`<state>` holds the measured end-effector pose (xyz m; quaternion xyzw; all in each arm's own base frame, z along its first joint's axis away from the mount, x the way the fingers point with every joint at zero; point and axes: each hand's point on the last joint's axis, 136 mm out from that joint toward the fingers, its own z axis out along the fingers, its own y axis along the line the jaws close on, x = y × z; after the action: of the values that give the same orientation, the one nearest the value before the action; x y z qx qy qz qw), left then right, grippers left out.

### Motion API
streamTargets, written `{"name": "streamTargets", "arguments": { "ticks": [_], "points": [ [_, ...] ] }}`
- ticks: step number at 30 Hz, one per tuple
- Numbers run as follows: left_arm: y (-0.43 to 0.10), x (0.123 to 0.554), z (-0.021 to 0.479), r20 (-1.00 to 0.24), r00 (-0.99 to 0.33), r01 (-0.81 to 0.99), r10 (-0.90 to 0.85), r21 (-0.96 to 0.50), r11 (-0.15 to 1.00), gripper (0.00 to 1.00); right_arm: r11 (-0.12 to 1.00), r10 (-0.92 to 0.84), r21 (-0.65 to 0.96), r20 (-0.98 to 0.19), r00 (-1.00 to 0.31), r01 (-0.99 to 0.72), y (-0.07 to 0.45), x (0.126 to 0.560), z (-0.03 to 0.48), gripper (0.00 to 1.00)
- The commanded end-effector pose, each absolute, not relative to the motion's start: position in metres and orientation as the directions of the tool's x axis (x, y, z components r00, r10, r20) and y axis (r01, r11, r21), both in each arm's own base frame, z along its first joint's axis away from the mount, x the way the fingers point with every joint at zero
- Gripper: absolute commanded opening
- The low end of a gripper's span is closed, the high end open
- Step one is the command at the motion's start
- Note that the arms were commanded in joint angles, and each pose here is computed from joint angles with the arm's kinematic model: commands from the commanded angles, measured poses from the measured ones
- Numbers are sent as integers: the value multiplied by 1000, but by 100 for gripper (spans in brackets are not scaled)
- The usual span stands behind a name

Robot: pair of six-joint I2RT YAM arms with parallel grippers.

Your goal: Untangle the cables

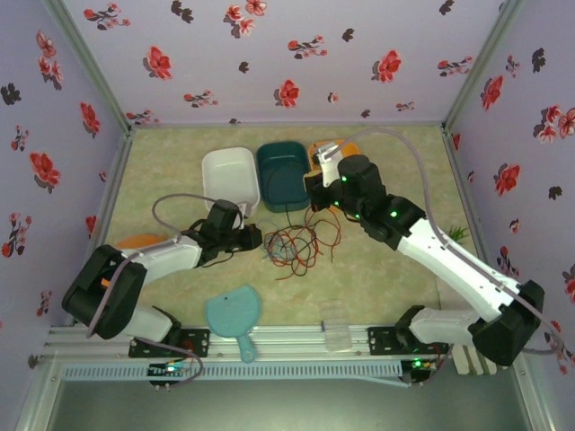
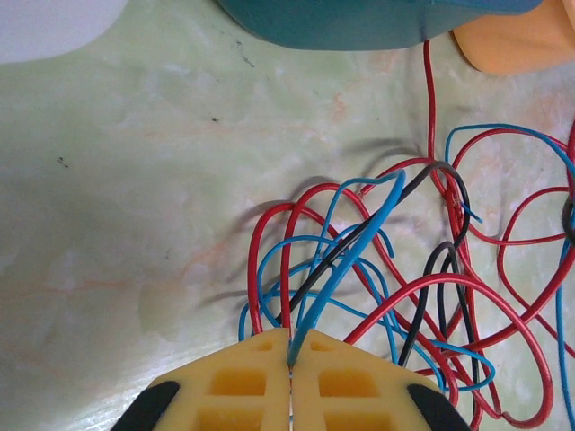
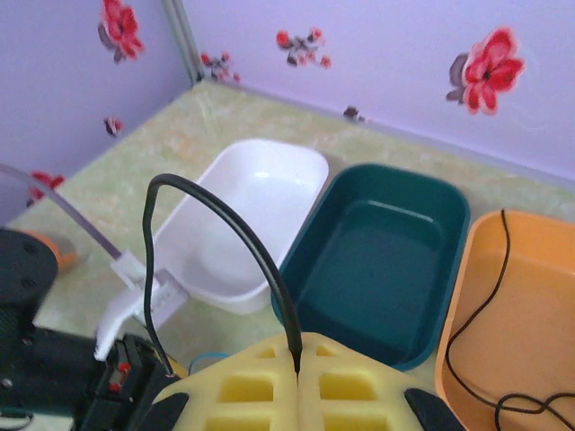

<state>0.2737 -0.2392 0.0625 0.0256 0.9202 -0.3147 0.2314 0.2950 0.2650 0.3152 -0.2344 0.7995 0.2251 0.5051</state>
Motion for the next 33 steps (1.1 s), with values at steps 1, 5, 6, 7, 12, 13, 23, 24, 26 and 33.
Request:
{"name": "streamTargets", "arguments": {
  "ticks": [1, 5, 6, 7, 12, 13, 23, 24, 26, 33],
  "points": [
    [-246, 279, 69, -455, -884, 207, -105, -584, 785, 7, 817, -23, 172, -944, -329, -551, 254, 300, 346, 0],
    [-247, 280, 68, -456, -884, 209, -104, -584, 784, 7, 818, 41, 199, -956, -292, -539, 249, 300, 367, 0],
    [-247, 280, 68, -457, -883, 209, -105, -584, 784, 7, 818, 53, 204, -957, -284, -537, 249, 300, 372, 0],
    [-247, 280, 68, -455, -884, 208, -106, -585, 784, 7, 817, 63, 209, -959, -277, -537, 248, 300, 376, 0],
    [-247, 280, 67, -456, -884, 210, -103, -583, 785, 7, 818, 110, 222, -966, -235, -531, 243, 299, 396, 0],
    [-247, 280, 67, -457, -884, 211, -102, -582, 785, 7, 823, 117, 221, -967, -225, -523, 241, 299, 400, 0],
    [-246, 278, 66, -461, -883, 220, -92, -578, 786, 7, 881, 188, 246, -966, -179, -403, 209, 307, 425, 0],
    [-246, 278, 66, -460, -883, 220, -91, -577, 787, 6, 883, 201, 254, -965, -171, -394, 205, 308, 428, 0],
    [-246, 278, 65, -460, -883, 219, -91, -576, 788, 6, 886, 228, 269, -962, -149, -378, 196, 308, 437, 0],
    [-246, 278, 64, -460, -884, 220, -89, -575, 788, 5, 924, 270, 282, -959, -83, -258, 157, 312, 458, 0]
  ]
}}
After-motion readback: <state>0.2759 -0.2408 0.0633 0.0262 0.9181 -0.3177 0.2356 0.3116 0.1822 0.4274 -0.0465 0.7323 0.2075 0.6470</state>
